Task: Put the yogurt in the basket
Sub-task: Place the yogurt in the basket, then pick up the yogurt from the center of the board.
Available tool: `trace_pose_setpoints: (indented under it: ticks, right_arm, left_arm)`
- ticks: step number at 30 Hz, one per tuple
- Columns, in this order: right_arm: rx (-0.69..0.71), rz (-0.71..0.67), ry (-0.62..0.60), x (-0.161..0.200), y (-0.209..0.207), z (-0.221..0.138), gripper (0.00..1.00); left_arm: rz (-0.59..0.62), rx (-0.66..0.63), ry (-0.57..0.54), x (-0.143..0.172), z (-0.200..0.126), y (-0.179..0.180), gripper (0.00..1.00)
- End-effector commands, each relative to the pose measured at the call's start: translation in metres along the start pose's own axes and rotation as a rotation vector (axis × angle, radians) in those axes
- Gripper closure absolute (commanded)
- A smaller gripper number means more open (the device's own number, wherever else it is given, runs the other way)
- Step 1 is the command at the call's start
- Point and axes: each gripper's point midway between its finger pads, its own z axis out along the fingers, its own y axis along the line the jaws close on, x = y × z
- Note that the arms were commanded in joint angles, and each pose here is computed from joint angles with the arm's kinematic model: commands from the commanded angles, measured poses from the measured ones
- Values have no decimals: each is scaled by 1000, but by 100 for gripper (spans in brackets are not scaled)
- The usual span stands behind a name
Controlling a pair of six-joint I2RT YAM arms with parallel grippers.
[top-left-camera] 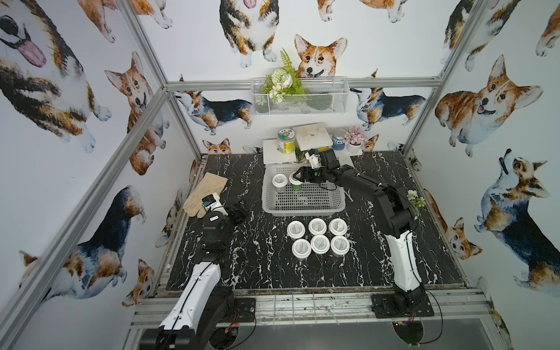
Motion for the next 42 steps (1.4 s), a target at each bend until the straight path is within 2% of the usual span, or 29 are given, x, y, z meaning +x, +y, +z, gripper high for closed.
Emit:
trace_pose_setpoints:
  ticks: [1, 14, 19, 24, 28, 33, 35, 42]
  right_arm:
    - [-31, -15, -33, -10, 8, 1, 21]
    - [-10, -33, -19, -3, 8, 2, 21]
    - [74, -96, -43, -8, 12, -20, 11]
    - [269, -256, -60, -3, 36, -54, 0]
    - [349, -343, -30, 25, 59, -72, 0]
    - [369, -394, -1, 72, 84, -94, 2]
    - [363, -398, 9, 92, 94, -103, 6]
    - [351, -379, 1, 139, 113, -124, 6]
  left_arm:
    - [16, 20, -33, -9, 0, -6, 14]
    - [16, 20, -35, -10, -1, -6, 14]
    - [16, 22, -38, -11, -1, -7, 14]
    - [18, 19, -42, -11, -2, -6, 14]
    - [17, 19, -45, -11, -3, -6, 14]
    - [17, 17, -50, -11, -5, -6, 14]
    - [18, 18, -51, -11, -5, -6, 14]
    - [17, 16, -59, -12, -7, -6, 16]
